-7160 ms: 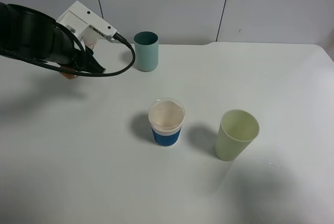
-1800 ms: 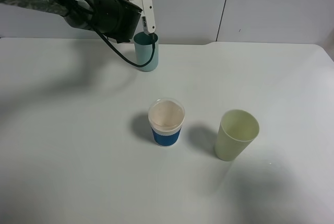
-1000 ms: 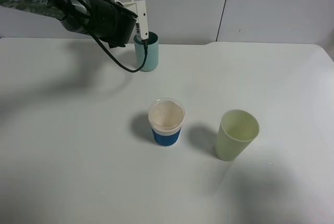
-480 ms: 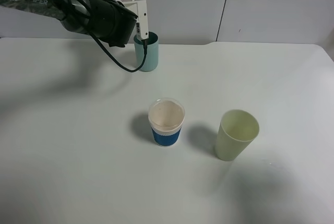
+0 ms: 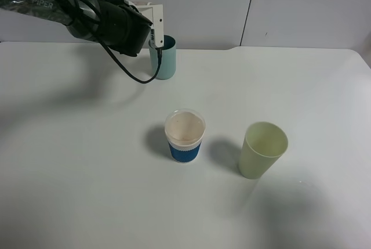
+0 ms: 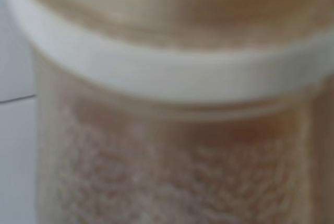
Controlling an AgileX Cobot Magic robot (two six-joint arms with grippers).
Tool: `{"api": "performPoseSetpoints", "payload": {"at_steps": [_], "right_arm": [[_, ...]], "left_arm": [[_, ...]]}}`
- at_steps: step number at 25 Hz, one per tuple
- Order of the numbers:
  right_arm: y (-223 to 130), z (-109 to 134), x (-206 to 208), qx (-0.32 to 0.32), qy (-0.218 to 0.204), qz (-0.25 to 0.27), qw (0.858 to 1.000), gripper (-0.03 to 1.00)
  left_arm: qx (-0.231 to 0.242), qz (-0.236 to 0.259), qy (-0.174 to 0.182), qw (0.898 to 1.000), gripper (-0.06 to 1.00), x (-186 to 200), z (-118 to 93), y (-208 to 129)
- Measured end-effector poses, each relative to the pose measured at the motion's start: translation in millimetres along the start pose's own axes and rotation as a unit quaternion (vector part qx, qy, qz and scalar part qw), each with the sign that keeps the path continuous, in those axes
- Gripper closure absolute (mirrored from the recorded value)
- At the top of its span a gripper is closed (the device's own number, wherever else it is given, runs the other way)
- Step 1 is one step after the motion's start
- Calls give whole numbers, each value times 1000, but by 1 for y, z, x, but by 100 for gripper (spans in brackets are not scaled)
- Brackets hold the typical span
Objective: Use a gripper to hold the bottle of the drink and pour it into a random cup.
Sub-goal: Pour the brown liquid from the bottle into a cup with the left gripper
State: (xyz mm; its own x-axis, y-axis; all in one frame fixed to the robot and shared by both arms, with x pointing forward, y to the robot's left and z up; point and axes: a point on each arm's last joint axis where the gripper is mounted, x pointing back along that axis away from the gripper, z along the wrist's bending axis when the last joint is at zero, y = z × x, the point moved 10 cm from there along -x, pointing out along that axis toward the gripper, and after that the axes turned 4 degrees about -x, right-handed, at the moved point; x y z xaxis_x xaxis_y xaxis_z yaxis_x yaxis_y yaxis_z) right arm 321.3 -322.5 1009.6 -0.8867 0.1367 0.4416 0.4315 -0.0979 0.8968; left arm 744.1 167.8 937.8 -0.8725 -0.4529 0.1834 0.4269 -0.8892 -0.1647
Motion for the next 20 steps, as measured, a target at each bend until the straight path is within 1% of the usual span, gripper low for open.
{"api": "performPoseSetpoints", "payload": {"at_steps": [20], "right_arm": [[0, 0, 0, 0, 0, 0, 1000, 33]], "left_arm": [[-3, -2, 4, 1000, 58, 0, 2, 1]]}}
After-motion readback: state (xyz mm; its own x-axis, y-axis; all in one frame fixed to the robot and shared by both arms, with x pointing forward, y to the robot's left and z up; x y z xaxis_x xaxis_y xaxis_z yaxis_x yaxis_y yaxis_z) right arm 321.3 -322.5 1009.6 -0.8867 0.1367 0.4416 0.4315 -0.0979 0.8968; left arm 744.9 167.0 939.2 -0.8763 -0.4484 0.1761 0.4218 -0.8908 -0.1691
